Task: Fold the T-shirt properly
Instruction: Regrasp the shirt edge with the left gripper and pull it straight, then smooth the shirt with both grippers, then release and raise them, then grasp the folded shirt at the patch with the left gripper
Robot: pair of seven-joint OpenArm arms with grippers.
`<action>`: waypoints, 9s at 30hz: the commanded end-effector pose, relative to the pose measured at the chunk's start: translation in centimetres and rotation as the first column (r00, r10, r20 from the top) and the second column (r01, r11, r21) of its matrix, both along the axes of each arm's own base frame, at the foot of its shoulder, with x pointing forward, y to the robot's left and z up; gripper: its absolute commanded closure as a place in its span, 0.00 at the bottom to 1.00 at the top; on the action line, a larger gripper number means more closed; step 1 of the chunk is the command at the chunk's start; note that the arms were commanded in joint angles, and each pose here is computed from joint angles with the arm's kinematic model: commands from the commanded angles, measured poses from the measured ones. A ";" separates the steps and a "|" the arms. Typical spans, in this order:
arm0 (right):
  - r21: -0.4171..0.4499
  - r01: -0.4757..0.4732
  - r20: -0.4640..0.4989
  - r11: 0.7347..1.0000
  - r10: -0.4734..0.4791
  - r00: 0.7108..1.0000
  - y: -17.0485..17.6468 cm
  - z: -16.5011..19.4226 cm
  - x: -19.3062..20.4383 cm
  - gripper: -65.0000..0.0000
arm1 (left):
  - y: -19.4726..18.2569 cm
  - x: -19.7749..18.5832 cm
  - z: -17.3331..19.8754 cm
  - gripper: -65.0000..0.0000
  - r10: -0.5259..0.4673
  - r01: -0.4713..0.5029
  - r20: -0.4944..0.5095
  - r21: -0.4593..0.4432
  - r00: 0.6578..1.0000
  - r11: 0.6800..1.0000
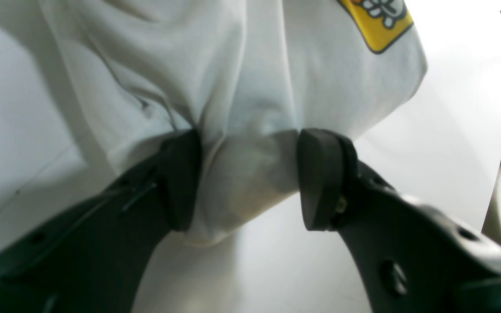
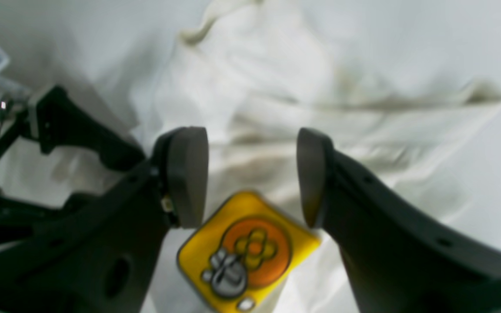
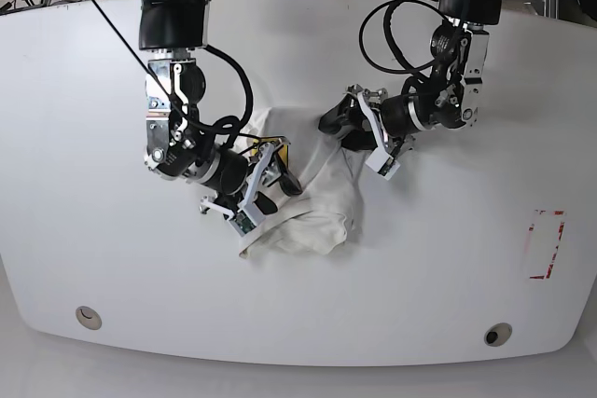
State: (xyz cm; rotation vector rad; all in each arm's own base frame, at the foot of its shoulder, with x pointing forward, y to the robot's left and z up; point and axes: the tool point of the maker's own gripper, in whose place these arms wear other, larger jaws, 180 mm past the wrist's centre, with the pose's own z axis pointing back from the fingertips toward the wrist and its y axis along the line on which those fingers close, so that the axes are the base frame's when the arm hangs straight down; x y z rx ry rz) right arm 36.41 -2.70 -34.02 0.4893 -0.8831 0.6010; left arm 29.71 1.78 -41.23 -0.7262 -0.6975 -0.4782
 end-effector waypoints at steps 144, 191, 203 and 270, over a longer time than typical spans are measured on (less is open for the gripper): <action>-0.027 0.085 0.150 0.996 -0.080 0.985 -4.9 3.8 1.9 0.88 | 0.5 15.6 7.1 0.49 0.098 -0.101 0.222 0.001 0.970 0.995; 0.054 0.037 -0.107 0.998 -0.031 0.994 0.0 -5.2 -9.1 0.89 | 1.3 -0.9 1.6 0.49 0.070 -0.073 0.080 0.034 0.994 0.997; -0.051 0.036 -0.104 0.998 -0.041 0.994 -2.9 -6.7 -9.9 0.89 | 2.3 -1.3 0.4 0.49 0.072 -0.075 0.050 0.062 0.996 0.995; -0.220 0.236 0.119 0.946 -0.214 0.970 -11.3 1.7 -7.3 0.88 | -7.2 4.4 6.5 0.10 0.308 -0.435 0.493 0.165 0.814 0.885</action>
